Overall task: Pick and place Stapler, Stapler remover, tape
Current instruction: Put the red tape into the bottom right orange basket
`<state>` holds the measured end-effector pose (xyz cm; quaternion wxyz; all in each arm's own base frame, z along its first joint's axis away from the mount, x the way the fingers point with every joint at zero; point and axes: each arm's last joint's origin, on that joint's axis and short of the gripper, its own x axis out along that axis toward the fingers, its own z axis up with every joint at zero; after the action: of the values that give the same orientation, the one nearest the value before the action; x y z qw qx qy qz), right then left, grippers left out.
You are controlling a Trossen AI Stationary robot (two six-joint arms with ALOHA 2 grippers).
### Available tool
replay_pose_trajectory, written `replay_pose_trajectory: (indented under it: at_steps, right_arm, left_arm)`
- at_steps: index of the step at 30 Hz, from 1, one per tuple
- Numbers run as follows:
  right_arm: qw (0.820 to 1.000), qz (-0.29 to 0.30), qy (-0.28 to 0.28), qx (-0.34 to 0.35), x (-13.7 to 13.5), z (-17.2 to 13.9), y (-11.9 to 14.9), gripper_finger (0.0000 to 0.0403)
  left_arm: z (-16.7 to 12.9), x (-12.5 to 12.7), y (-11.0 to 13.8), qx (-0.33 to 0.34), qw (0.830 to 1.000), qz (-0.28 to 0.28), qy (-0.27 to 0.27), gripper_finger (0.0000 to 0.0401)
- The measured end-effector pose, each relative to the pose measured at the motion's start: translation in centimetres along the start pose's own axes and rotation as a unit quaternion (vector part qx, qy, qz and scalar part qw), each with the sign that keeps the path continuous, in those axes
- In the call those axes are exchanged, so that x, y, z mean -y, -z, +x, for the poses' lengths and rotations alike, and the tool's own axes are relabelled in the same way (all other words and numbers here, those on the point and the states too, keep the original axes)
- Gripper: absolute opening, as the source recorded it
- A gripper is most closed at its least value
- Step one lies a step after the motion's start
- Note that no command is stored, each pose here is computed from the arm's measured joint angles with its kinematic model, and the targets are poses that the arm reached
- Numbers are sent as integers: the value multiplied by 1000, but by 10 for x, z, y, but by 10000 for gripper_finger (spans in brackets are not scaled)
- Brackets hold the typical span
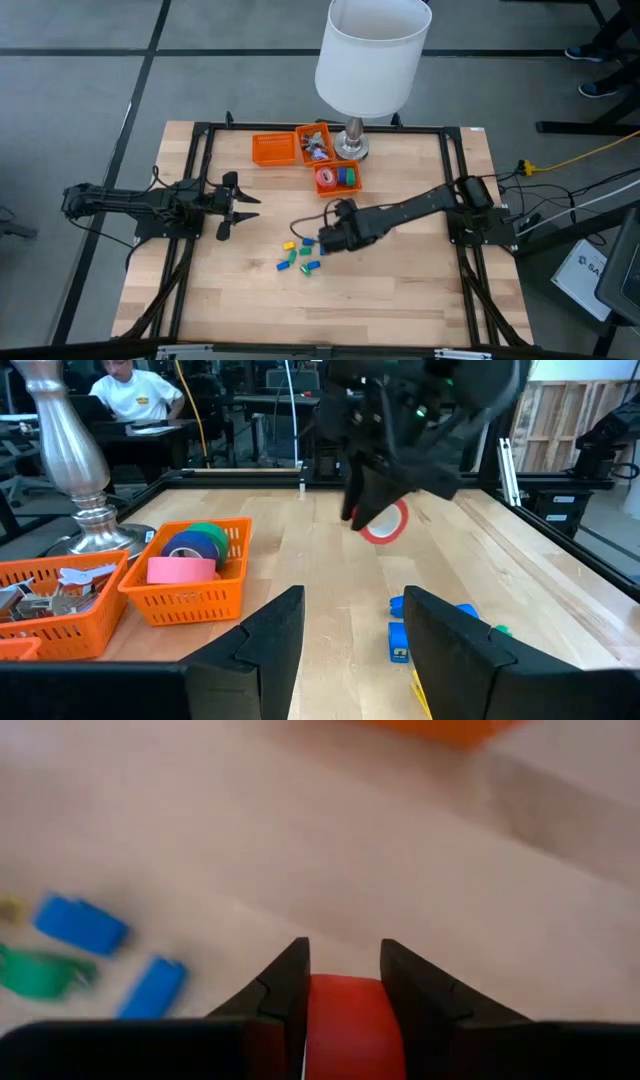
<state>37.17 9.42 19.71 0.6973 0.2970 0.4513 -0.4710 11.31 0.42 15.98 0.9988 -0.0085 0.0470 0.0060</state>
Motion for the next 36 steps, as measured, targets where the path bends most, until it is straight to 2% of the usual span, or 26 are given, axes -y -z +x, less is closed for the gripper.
replay_pose_trajectory:
  at_steps: [14, 22, 29, 36]
  right_arm:
    - [998, -1, -45, 32, -6, -1, -77, 104]
    - [998, 26, -33, 37, 5, 10, -112, 104]
    - [998, 51, -20, 38, 15, 19, -132, 134]
    - [997, 62, -15, 41, 19, 23, -141, 88]
  left_arm:
    - [0, 0, 0, 0, 1000, 0, 0, 169]
    - [0, 0, 0, 0, 1000, 0, 0, 169]
    - [0, 0, 0, 0, 1000, 0, 0, 169]
    - [0, 0, 0, 0, 1000, 0, 0, 169]
